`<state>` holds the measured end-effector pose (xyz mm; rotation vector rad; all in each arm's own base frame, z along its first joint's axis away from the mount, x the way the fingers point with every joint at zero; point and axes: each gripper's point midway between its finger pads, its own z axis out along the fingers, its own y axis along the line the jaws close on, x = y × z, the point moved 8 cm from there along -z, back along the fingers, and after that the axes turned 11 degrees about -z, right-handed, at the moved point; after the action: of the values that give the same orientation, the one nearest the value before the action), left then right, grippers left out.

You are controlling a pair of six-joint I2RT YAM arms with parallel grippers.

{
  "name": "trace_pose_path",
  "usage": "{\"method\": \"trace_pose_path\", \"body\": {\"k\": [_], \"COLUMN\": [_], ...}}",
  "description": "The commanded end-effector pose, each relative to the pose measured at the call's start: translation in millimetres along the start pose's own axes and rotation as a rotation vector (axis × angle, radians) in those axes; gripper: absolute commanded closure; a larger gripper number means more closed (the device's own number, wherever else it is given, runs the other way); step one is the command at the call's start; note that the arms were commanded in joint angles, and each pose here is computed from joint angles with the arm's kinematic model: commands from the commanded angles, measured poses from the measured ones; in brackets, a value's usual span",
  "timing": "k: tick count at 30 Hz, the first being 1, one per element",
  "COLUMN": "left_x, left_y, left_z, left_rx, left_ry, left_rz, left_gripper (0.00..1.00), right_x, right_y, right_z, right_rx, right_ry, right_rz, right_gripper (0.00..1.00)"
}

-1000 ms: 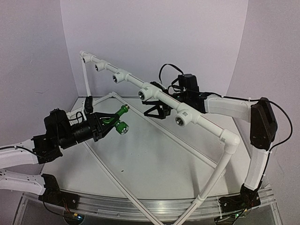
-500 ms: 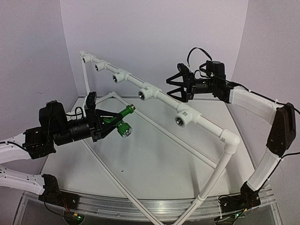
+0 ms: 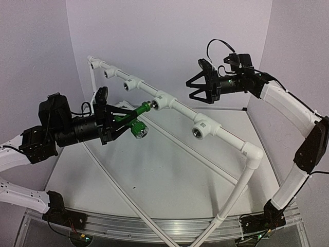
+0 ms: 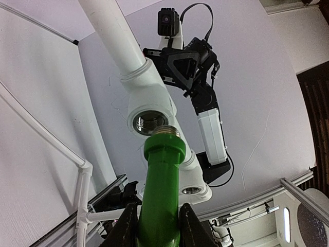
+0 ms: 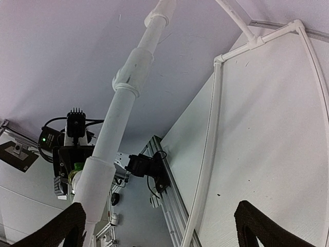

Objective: Install the water faucets

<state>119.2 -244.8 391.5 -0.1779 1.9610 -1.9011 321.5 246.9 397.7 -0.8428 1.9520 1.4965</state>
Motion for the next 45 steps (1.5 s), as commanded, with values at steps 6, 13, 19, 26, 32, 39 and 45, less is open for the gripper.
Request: {"method": "trace_pose_path", "body": {"k": [6,13,19,26,32,39,45], "left_x": [-2,-4,-5,-7,-11,-10,-7], "left_y": [-23,-21,-26,-30,-36,-36,-33], "left_z": [5,6,10,14,2,8,13], "left_rx": [0.049,0.041,0.070,0.083,0.101,0.052,0.022], "left_ry": [0.004,-0.015,-0.023,-0.035,-0.099,-0.076,-0.031], "left_rz": [0.005,0.023,0.026,0.028,0.026,0.008,-0.029], "left_gripper": [1.00,1.00,1.00,1.00,1.00,1.00,1.00], "right_x": [11,26,30,37,43,47,47], "right_y": [49,79,86,93,99,101,100], "right_z": [8,25,23,29,30,34,36], "right_rx": [-0.041,-0.103,-0.122,-0.137,-0.154,-0.160,-0.150], "right_ry": [0.100,0.175,0.194,0.225,0.242,0.255,0.256], "right_rz": [-0.129,-0.183,-0.197,-0.202,-0.216,-0.217,-0.214], "right_gripper": [0.02,0.02,0.07,0.19,0.32,0.45,0.52]}}
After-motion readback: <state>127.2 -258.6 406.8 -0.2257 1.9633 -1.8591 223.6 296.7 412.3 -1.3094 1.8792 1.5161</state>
